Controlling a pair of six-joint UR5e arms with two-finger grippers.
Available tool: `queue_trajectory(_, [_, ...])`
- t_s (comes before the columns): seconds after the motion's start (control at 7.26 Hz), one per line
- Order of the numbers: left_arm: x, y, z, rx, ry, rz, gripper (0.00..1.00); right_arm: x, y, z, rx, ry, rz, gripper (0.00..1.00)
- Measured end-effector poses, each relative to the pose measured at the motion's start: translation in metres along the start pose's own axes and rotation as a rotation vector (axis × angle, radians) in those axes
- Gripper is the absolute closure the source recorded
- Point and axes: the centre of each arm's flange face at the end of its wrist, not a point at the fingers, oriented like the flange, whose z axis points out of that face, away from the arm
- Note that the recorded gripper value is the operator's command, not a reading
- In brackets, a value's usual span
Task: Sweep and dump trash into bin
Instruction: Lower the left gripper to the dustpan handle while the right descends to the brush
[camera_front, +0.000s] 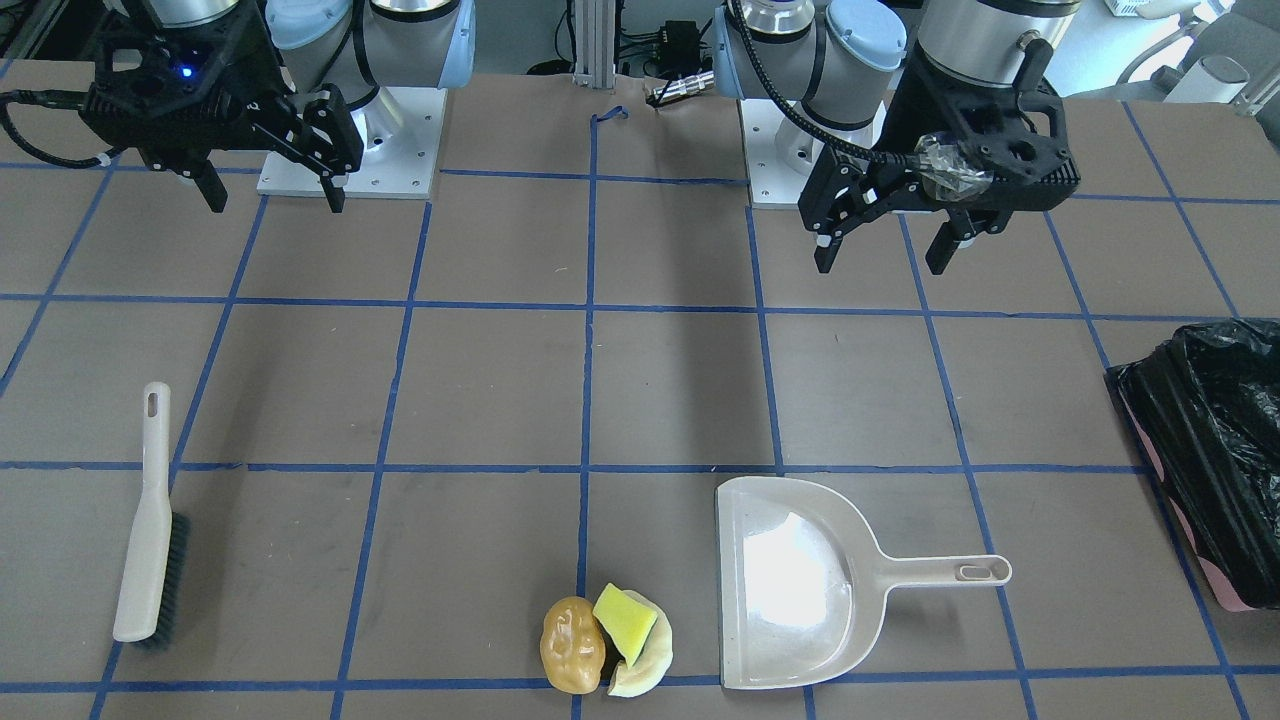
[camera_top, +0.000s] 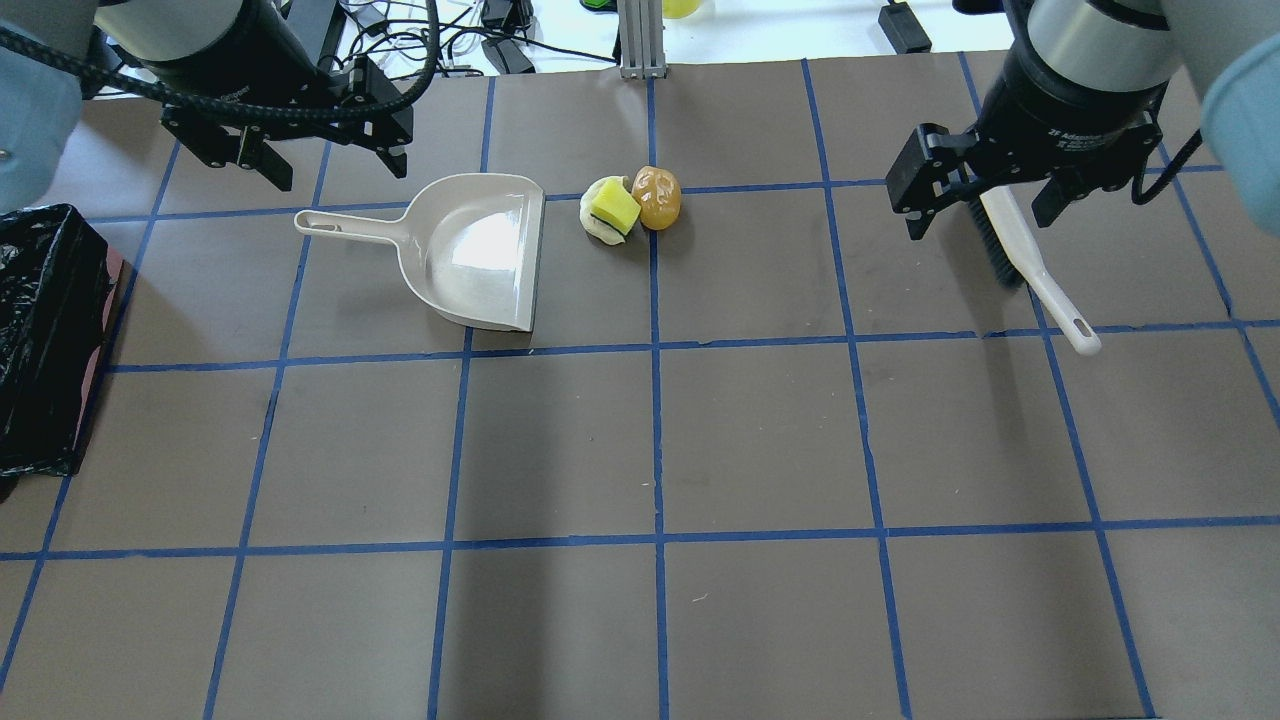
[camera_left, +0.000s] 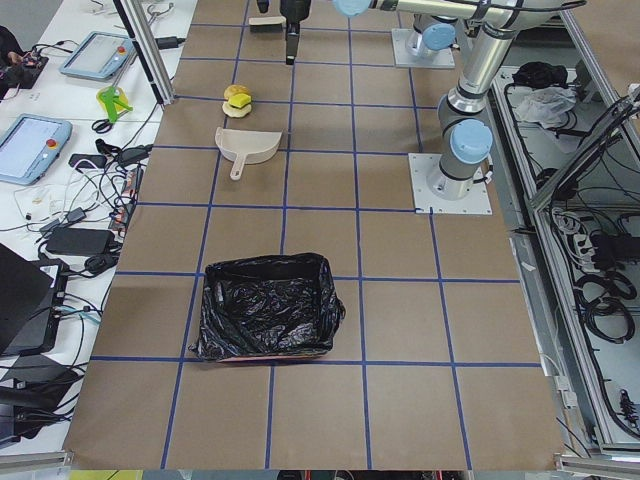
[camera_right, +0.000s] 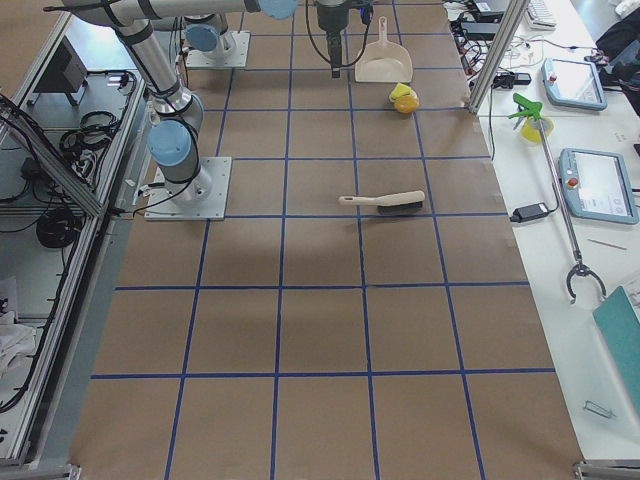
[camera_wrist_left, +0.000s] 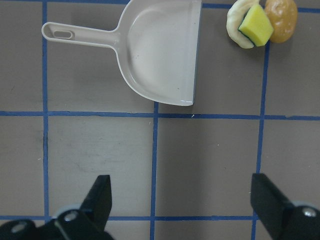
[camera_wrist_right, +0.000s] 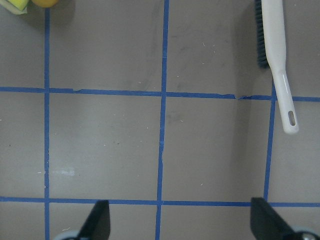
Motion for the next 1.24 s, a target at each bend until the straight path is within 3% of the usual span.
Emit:
queue_trajectory(0.55, [-0.013, -0.002, 0.012, -0.015, -0.055, 0.006, 0.0, 0.019, -0.003, 0.002, -0.008, 0.016, 0.021, 0.0])
queue_trajectory(0.83, [-0.058, -0.027, 0.033, -0.019, -0.067, 0.045, 0.0, 0.072, -0.012, 0.009, -0.023, 0.043, -0.04, 0.0])
queue_trajectory(1.24, [-0.118, -0.07, 0.09, -0.052, -0.073, 0.385, 0.0, 0.169, -0.04, 0.059, -0.022, 0.054, -0.131, 0.0])
